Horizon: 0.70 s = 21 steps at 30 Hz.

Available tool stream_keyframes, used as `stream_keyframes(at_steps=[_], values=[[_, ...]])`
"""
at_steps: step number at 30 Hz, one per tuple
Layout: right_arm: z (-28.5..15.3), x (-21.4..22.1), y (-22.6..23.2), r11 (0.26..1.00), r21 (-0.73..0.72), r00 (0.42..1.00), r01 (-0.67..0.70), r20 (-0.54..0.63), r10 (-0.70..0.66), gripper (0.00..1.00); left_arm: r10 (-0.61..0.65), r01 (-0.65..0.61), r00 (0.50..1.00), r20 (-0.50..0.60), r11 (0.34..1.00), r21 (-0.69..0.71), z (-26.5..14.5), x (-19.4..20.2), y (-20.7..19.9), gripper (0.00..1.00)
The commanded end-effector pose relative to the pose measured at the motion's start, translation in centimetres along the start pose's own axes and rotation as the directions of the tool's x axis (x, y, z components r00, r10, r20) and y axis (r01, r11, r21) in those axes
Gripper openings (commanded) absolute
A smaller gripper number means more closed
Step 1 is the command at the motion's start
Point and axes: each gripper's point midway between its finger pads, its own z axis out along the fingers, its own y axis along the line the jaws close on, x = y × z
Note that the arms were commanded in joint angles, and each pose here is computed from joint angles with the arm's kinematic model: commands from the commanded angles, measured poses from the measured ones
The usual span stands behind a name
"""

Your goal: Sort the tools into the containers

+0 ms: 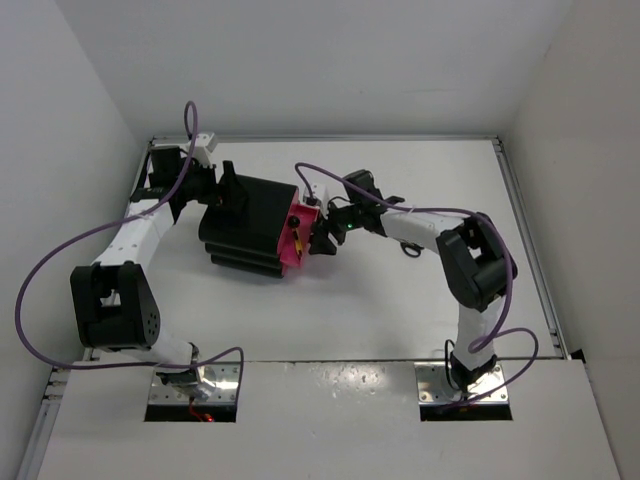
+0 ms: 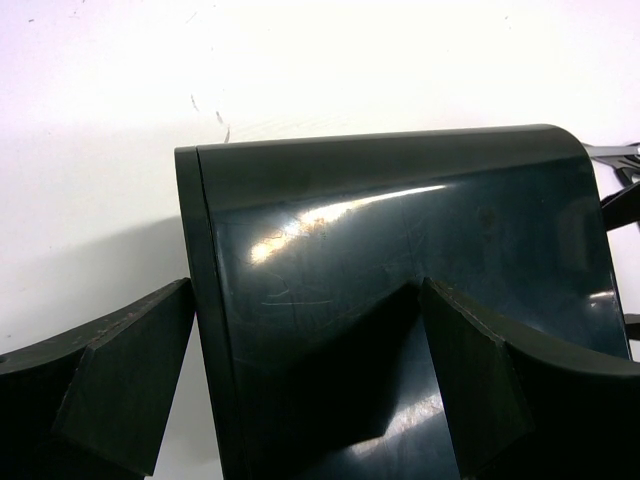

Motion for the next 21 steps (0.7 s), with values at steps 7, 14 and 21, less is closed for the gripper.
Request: stream_keyframes(at_steps=[7,14,21], values=[[3.0,-5.2,0.6,0.995,-0.050,0.982,0.086,0.173,-0.076,0.63,-0.123,0.094,0.901,-0.417,0.992,-0.089,0.1,13.6,1.7,0.97],[3.6,-6.2,1.0,0.997,-0.070,0.959,0.017,0.282,0.004,0.67,-0.132,0.103,0.891,-0.434,0.991,-0.091,0.4,14.3,1.8,0.97],[3.8,-7.1,0.6,0.998,-0.052,0.932,-0.022,0.361,0.039,0.68,-0.132,0.103,0.891,-0.434,0.991,-0.091,0.4,14.3,1.8,0.97]])
